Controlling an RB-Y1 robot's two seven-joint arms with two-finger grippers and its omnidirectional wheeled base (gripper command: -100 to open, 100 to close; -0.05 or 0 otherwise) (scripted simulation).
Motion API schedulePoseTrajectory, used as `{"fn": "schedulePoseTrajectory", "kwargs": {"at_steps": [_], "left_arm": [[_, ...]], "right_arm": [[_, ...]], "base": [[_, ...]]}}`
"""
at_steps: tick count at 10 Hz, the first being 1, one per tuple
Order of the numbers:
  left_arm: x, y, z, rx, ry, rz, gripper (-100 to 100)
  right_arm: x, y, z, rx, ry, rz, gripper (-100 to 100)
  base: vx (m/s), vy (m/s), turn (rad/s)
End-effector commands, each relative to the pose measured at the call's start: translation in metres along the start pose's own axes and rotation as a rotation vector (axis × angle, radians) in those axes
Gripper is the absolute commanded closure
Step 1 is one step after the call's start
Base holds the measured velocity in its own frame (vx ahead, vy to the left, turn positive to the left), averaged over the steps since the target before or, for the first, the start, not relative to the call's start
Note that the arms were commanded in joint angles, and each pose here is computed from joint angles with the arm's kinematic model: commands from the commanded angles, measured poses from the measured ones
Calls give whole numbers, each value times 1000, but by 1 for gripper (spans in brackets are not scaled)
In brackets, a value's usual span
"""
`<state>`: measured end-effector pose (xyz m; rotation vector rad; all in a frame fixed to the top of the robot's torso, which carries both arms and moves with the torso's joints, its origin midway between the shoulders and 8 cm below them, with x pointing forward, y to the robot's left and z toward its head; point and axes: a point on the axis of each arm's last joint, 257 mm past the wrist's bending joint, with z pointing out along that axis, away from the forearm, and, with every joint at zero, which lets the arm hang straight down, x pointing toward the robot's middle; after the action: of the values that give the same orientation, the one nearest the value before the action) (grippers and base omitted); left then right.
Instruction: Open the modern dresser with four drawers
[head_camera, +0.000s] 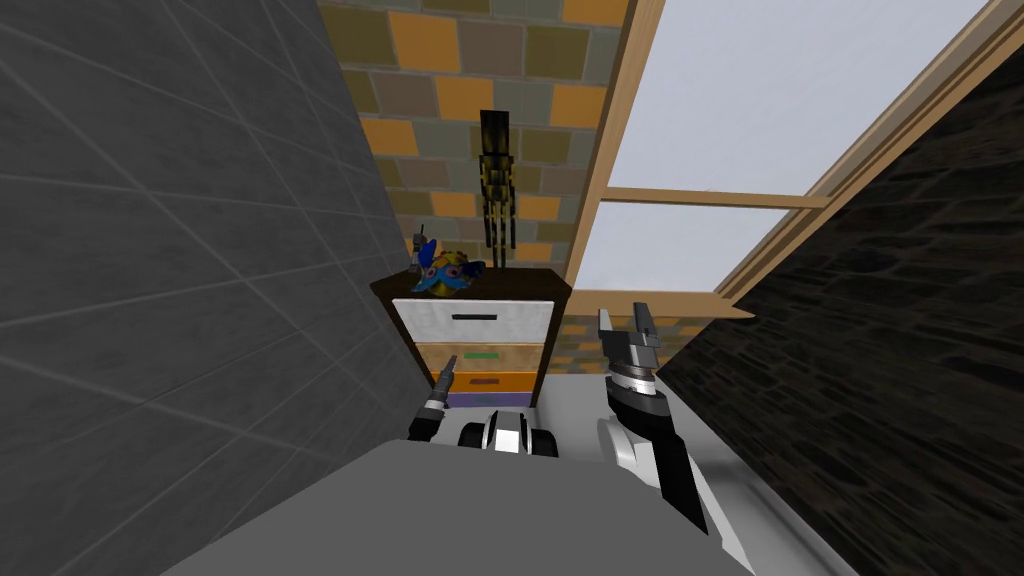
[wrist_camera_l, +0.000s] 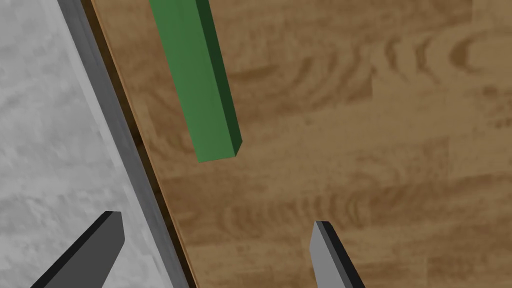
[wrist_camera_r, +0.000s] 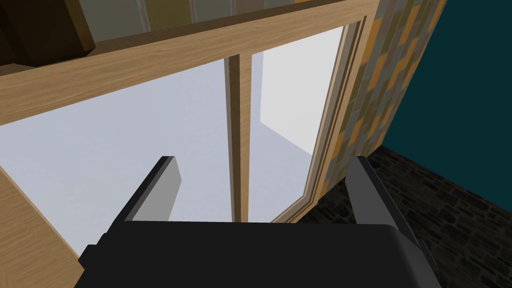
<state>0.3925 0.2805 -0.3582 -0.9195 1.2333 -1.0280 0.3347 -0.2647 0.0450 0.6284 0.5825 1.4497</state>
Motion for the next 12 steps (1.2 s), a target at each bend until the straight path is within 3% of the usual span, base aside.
{"fn": "schedulePoseTrajectory", "kwargs": {"at_steps": [1,3,6,7,8,9,10,11,12], "left_arm": [[18,9,-6,-26,-9,-45,-100],[33,10,-8,-37,-19,-84,-100],[25,4,11,-34,-16,-73,-100],[27,5,7,-32,-16,-73,-100],[28,8,-4,-34,-16,-73,100],[28,8,1,-37,-16,-73,100],[6,10,4,-34,-73,-64,100],[3,10,4,-36,-78,-62,100],[-15,15,5,-50,-125,-55,100]], "right_arm": [[0,0,0,0,0,0,0],[0,0,0,0,0,0,0],[0,0,0,0,0,0,0],[0,0,0,0,0,0,0],[0,0,0,0,0,0,0],[0,0,0,0,0,0,0],[0,0,0,0,0,0,0],[0,0,0,0,0,0,0],[0,0,0,0,0,0,0]], "base": [[43,-18,-3],[25,-12,-2],[30,-5,1],[24,-4,-1],[-24,3,-2],[-22,0,9],[-102,-4,-338],[-124,16,-268],[-159,39,-376]]}}
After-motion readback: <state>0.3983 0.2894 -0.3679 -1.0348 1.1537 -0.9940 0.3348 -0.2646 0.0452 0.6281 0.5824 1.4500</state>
